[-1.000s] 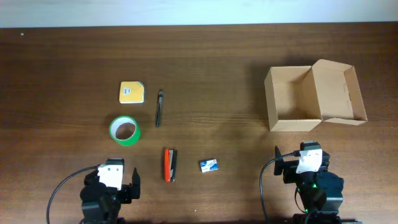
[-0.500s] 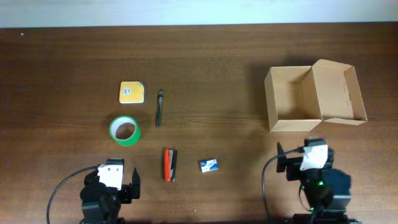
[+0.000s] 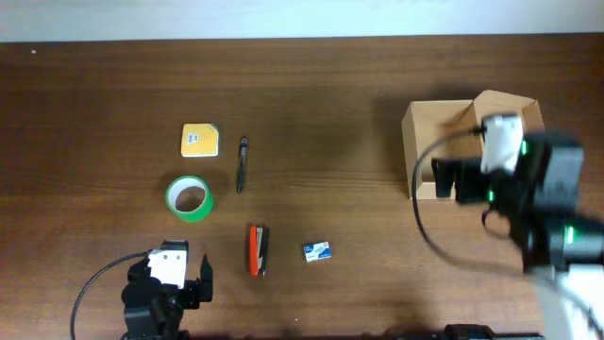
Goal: Pack container
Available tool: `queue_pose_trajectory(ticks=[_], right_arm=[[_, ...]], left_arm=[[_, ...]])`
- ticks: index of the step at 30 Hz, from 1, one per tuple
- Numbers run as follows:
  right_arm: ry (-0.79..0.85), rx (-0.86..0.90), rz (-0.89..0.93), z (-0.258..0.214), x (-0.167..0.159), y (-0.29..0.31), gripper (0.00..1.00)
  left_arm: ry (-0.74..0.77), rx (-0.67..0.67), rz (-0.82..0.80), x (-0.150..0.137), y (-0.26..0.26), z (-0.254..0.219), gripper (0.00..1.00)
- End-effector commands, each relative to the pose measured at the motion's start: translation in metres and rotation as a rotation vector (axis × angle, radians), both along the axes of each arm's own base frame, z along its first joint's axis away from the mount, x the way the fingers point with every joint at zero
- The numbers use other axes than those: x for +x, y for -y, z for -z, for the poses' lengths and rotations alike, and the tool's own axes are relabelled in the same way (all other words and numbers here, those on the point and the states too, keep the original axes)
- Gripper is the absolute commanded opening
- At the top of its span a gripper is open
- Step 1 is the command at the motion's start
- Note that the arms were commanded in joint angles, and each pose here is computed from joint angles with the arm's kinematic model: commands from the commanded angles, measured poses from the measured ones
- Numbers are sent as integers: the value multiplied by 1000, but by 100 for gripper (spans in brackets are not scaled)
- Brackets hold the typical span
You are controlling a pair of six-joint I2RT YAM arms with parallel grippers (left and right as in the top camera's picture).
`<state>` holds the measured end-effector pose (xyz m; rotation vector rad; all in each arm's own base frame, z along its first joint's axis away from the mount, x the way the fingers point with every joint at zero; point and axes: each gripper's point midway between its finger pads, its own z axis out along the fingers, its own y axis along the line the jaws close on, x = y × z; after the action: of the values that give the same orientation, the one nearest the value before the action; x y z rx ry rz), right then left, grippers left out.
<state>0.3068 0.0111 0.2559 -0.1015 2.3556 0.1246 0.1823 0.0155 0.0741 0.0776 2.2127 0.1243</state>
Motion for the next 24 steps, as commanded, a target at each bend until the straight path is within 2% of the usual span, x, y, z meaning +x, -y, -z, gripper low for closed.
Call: queue_pose_trajectory(ticks=[1, 4, 9, 24], right_arm=[[-66, 33, 0, -3, 30, -3, 99], [-133, 47, 5, 11, 59, -3, 99], [-245, 72, 17, 48, 85, -5, 99], [-475, 16, -17, 143, 100, -23, 99]], left_arm=[[3, 18, 3, 0, -2, 1, 100], [3, 18, 3, 0, -2, 1, 100], [3, 18, 3, 0, -2, 1, 100], [3, 18, 3, 0, -2, 1, 100]])
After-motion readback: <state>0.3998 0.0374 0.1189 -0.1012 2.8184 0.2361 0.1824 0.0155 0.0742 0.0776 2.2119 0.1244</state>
